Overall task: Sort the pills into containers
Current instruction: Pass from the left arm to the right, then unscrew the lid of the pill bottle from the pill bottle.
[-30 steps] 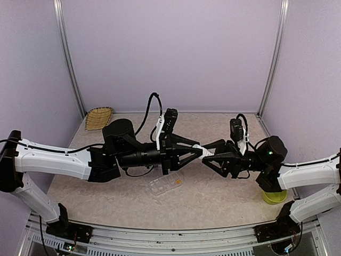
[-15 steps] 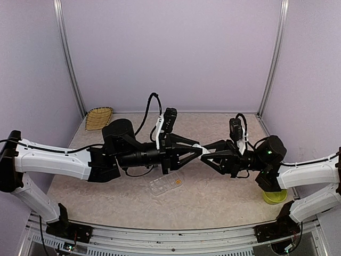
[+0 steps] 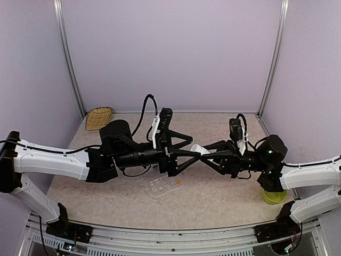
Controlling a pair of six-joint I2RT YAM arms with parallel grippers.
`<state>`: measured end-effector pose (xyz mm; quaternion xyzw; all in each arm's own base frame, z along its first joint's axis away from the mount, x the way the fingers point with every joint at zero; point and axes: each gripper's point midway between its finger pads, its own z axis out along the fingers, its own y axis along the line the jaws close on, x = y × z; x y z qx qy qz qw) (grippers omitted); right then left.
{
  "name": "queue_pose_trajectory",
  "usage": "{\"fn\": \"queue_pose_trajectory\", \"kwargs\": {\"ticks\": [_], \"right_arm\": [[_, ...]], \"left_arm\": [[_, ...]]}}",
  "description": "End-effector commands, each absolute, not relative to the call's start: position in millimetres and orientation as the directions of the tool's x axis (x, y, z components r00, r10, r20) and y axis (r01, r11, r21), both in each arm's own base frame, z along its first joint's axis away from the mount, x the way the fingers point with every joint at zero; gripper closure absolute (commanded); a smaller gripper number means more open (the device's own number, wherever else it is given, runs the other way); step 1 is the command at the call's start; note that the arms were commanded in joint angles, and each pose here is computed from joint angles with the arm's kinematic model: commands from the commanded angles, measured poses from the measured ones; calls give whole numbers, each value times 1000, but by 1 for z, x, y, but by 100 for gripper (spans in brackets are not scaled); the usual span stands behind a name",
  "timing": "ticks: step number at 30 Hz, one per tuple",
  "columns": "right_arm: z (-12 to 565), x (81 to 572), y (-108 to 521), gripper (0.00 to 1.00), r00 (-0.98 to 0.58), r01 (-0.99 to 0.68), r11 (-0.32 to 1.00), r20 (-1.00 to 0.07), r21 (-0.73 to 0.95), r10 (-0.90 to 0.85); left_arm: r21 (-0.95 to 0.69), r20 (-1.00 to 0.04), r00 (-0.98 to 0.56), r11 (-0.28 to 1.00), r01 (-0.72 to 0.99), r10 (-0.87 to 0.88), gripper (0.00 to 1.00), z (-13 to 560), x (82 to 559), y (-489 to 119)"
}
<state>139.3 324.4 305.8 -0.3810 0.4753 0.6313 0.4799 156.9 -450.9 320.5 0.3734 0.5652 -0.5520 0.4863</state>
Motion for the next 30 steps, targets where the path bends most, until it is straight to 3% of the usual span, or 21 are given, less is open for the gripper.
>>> {"fn": "queue_pose_trajectory", "kwargs": {"ticks": [1,9,19,27,30], "right_arm": [[309,144,323,91,-242,-970,-28,-940,242,239],[304,141,332,91,-290,-957,-41,-936,288,200],[320,129,336,97,-448,-892,-146,-881,429,150],[323,122,335,96,-510,-854,-189,-852,485,118],[321,122,336,96,-517,-849,-189,-848,493,112]], "left_arm": [[-263,-956,-246,92,960,-161,2,336,154,-432],[-259,-958,-257,3,966,-126,1,325,151,-426],[13,-1000,11,-84,996,-25,15,317,131,-422],[112,-993,111,-55,992,-28,18,323,127,-423],[125,-992,124,-53,991,-22,29,323,127,-427]]}}
